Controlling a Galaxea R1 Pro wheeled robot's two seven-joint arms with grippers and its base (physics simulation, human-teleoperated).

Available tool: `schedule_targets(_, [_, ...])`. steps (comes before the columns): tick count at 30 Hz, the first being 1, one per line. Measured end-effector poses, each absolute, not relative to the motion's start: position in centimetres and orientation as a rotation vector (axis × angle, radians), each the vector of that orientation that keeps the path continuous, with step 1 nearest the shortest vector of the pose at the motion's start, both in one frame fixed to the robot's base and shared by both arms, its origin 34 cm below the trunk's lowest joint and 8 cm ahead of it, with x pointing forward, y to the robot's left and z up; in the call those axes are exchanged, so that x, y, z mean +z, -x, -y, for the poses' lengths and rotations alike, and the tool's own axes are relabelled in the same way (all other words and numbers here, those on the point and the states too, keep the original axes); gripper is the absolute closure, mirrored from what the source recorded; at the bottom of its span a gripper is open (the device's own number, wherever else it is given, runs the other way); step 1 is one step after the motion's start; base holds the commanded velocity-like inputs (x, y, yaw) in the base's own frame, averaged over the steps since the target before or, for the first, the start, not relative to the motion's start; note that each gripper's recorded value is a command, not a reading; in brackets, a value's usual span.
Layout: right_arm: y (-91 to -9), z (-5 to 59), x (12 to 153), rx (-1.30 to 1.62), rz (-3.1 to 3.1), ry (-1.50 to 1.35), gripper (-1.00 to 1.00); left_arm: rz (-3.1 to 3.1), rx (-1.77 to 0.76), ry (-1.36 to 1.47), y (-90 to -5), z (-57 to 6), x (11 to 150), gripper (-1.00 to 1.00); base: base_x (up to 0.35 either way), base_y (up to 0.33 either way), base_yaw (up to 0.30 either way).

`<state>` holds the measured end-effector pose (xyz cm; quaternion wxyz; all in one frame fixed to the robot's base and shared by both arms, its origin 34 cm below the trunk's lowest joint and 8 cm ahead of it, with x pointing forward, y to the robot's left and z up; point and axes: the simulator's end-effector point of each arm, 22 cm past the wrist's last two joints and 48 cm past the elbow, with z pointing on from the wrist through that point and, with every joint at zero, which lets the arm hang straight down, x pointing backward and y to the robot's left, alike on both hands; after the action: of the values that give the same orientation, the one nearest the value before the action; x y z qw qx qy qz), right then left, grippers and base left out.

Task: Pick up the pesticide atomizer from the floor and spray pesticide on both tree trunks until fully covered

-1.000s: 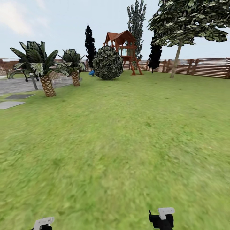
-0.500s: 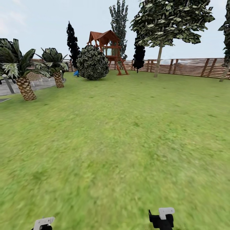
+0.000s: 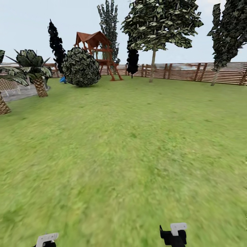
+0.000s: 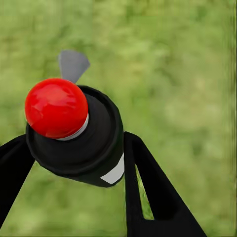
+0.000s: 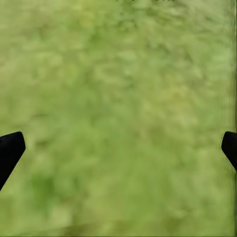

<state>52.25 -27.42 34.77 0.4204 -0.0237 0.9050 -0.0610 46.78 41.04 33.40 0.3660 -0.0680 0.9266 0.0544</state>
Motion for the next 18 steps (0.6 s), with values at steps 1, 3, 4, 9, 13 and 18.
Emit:
schedule_targets(1, [-52.25,27.44,34.77,-0.153,-2.268,0.059,-1.00,-2.381,0.140,0.175,-46.79,-41.06,33.41,1.00,0.339,0.000,-0.270])
schedule_targets(3, [-52.25,27.44,34.77,-0.153,-2.268,0.059,-1.00,-2.381,0.141,0.175,-46.80,-41.07,33.42,1.00,0.338,0.000,-0.270])
schedule_targets(4, [-52.25,27.45,34.77,-0.153,-2.268,0.059,-1.00,-2.381,0.141,0.175,-46.80,-41.08,33.42,1.00,0.339,0.000,-0.270])
schedule_targets(9, [-52.25,27.44,34.77,-0.153,-2.268,0.060,-1.00,-2.381,0.141,0.176,-46.80,-41.10,33.43,1.00,0.339,0.000,-0.270])
schedule_targets(13, [-52.25,27.40,34.76,-0.153,-2.268,0.059,-1.00,-2.381,0.141,0.176,-46.80,-41.10,33.43,1.00,0.339,0.000,-0.270])
schedule_targets(18, [-52.25,27.44,34.77,-0.153,-2.268,0.060,-1.00,-2.381,0.145,0.182,-46.76,-41.29,33.45,1.00,0.339,0.000,-0.270])
